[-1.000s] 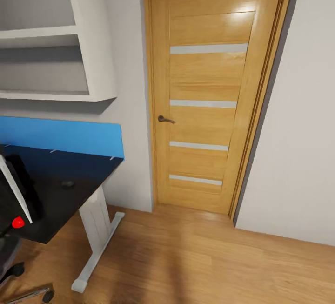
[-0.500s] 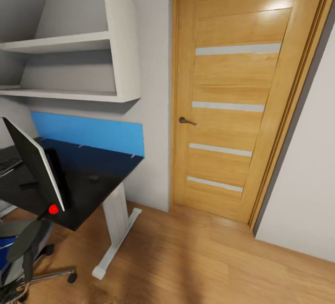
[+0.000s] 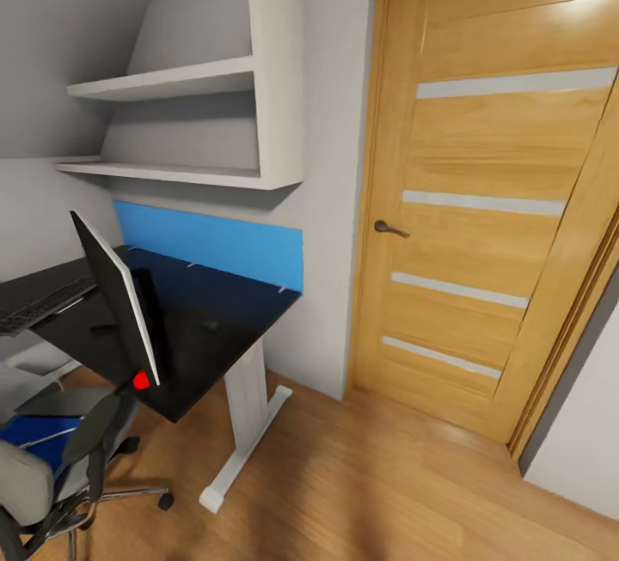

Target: In the bedroom, organize the workspace by keeping the computer under the desk, ensuring the monitor is on the desk, placing the keyboard on the desk next to the monitor, placing the mouse on the desk next to the keyboard, moving the folder from the swivel chair onto the desk next to the mouse, stacking the notebook on top of the folder with the pen on top of the notebook, and positioning the swivel chair next to the desk.

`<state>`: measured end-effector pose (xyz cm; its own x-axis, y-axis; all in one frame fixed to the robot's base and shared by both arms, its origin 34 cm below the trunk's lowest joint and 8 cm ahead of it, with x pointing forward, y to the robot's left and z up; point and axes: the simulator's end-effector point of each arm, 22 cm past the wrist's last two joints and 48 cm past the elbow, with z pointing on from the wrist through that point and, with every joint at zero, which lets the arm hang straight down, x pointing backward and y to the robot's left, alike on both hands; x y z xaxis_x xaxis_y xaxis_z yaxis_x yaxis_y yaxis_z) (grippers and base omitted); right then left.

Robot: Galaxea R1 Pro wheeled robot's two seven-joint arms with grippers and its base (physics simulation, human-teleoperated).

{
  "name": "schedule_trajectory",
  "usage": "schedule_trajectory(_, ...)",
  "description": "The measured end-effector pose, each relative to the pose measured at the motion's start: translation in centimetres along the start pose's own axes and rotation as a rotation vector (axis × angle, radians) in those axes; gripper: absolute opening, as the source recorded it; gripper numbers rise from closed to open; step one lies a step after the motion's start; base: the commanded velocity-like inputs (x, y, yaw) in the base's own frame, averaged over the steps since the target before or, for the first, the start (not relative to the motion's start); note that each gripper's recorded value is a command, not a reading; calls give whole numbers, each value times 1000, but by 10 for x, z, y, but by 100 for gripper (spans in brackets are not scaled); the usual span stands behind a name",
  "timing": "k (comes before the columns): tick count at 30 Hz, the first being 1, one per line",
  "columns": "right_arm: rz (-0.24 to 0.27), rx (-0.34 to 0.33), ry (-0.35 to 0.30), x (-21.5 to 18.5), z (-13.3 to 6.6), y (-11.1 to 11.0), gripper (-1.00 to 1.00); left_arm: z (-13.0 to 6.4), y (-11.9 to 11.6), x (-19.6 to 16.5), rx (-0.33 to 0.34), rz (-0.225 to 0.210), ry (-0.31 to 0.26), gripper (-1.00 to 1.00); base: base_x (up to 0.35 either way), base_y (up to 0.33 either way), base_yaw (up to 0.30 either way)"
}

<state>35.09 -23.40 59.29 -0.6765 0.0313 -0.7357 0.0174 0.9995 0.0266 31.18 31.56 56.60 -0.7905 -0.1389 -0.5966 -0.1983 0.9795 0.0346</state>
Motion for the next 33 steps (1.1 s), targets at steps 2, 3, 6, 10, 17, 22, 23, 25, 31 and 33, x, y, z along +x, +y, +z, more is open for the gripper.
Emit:
schedule_trajectory(2, 0, 0, -2, 0, 0, 0, 100, 0, 0, 0, -1, 0, 0, 100, 161, 0, 287)
schedule_trajectory(3, 0, 0, -2, 0, 0, 0, 100, 0, 0, 0, -1, 0, -1, 100, 115, 0, 287)
schedule_trajectory(6, 0, 0, -3, 0, 0, 0, 100, 0, 0, 0, -1, 0, -1, 100, 53, 0, 287)
schedule_trajectory(10, 0, 0, -3, 0, 0, 0, 100, 0, 0, 0, -2, 0, -2, 100, 19, 0, 287)
schedule_trajectory(17, -1, -1, -4, 0, 0, 0, 100, 0, 0, 0, 1, 3, -3, 100, 5, 0, 287)
schedule_trajectory(22, -1, -1, -3, 0, 0, 0, 100, 0, -1, -2, 3, 4, -9, 100, 1, 0, 287)
schedule_trajectory(23, -1, -1, -3, 0, 0, 0, 100, 0, -1, -3, 3, 4, -13, 100, 0, 0, 287)
schedule_trajectory(25, -1, -2, -2, 0, 0, 1, 100, 0, -1, -5, 3, 5, -21, 100, 0, 0, 287)
schedule_trajectory(31, -3, -6, -2, 0, 0, 2, 100, 0, -2, -10, 6, 6, -49, 100, 0, 0, 287)
schedule_trajectory(33, -4, -6, -2, 0, 0, 3, 100, -1, -2, -11, 6, 6, -55, 100, 0, 0, 287)
